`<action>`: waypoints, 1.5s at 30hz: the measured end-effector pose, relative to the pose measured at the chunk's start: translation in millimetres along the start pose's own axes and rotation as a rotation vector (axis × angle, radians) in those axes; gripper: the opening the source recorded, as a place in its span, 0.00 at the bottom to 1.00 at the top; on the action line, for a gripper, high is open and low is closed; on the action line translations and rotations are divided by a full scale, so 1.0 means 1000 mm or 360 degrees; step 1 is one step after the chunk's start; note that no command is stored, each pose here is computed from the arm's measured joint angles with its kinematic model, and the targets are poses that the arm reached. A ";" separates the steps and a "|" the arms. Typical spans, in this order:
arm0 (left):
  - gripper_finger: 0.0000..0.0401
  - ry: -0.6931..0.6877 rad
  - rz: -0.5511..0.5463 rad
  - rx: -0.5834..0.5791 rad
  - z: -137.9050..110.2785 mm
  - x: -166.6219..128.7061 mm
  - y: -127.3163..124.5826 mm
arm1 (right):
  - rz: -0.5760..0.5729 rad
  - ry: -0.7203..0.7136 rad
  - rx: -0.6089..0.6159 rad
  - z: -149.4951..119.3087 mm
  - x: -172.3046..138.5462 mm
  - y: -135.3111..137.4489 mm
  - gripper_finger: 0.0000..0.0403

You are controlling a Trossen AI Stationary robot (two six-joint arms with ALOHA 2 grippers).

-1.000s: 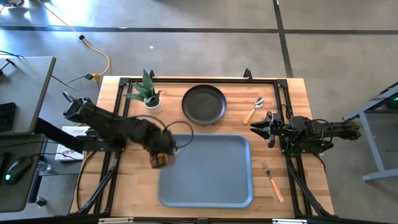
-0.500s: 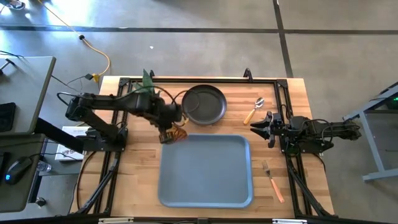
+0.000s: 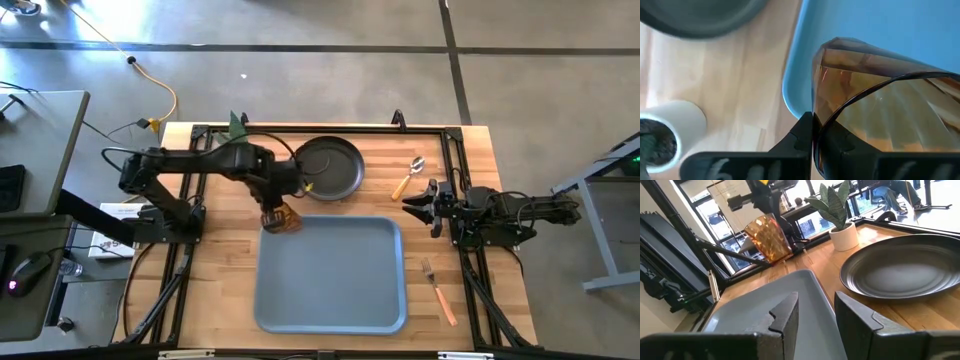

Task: Pick and place plate/cup/fork/spoon on tray
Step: Put the brown cup on the top left of the blue tray

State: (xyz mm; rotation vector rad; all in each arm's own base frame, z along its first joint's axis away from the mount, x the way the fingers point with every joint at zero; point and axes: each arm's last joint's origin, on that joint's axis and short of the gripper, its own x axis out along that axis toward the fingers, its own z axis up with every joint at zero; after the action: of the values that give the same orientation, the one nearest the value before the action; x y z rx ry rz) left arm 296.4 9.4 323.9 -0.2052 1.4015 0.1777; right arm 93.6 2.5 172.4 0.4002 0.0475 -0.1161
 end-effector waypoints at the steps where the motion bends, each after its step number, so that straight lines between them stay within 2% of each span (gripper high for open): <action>1: 0.02 0.0015 -0.0012 -0.0005 0.002 0.003 -0.002 | -0.0001 0.0002 0.0000 0.000 0.000 0.000 0.29; 11: 0.02 0.0255 0.0012 0.0073 0.017 0.052 -0.032 | -0.0005 0.0012 -0.0002 -0.001 0.001 0.000 0.29; 18: 0.02 0.0390 -0.0004 0.0103 0.022 0.076 -0.039 | -0.0005 0.0012 -0.0003 -0.001 0.001 0.000 0.29; 24: 0.02 0.0430 -0.0015 0.0109 0.023 0.083 -0.037 | -0.0005 0.0012 -0.0003 -0.001 0.001 0.000 0.29; 35: 0.02 0.0384 0.0019 0.0004 0.028 0.083 -0.027 | -0.0005 0.0012 -0.0003 -0.001 0.001 0.000 0.29; 45: 0.02 0.0451 0.0042 0.0030 0.031 0.096 -0.028 | -0.0005 0.0012 -0.0003 -0.001 0.001 0.000 0.29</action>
State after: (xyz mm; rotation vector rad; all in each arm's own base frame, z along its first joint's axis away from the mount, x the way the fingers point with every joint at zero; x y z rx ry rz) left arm 348.4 -9.8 234.6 -0.2017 1.6874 0.1618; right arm 94.2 2.5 171.7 0.3990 0.0559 -0.1179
